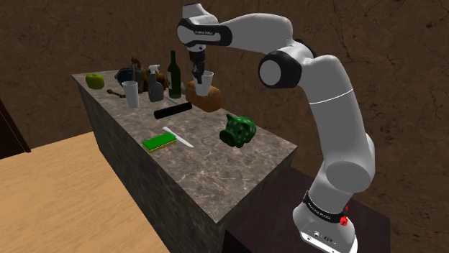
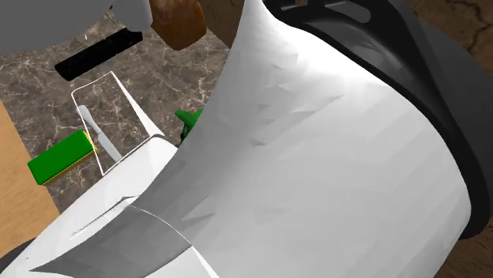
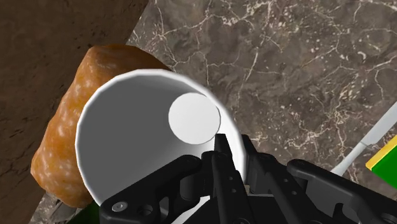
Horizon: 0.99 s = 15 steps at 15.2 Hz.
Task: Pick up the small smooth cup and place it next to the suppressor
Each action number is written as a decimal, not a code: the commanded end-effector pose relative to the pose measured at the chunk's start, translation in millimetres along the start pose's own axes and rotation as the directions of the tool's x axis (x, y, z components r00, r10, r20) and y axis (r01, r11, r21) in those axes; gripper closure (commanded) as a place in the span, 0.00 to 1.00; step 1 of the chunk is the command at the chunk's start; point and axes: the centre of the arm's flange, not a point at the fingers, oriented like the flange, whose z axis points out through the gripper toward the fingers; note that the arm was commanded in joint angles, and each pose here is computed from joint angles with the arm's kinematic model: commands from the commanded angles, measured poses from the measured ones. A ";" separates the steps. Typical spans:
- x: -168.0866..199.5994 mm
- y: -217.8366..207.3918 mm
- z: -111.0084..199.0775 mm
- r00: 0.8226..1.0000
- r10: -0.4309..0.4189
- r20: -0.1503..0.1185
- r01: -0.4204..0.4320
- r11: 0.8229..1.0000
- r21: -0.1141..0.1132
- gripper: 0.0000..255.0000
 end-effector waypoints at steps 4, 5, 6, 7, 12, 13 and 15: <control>2.3 -5.7 26.6 1.000 0.000 -0.001 0.000 1.000 -0.001 1.00; 2.6 -6.8 31.7 1.000 0.000 -0.001 0.000 1.000 -0.001 1.00; 3.0 -7.9 36.9 1.000 0.000 -0.001 0.000 1.000 -0.001 1.00; 3.3 -9.0 42.0 1.000 0.000 -0.001 0.000 1.000 -0.001 1.00; 4.9 -14.6 67.8 1.000 0.000 -0.001 0.000 1.000 -0.001 1.00; 5.3 -15.7 72.9 1.000 0.000 -0.001 0.000 1.000 -0.001 1.00; 5.9 -17.9 83.2 1.000 0.000 -0.001 0.000 1.000 -0.001 1.00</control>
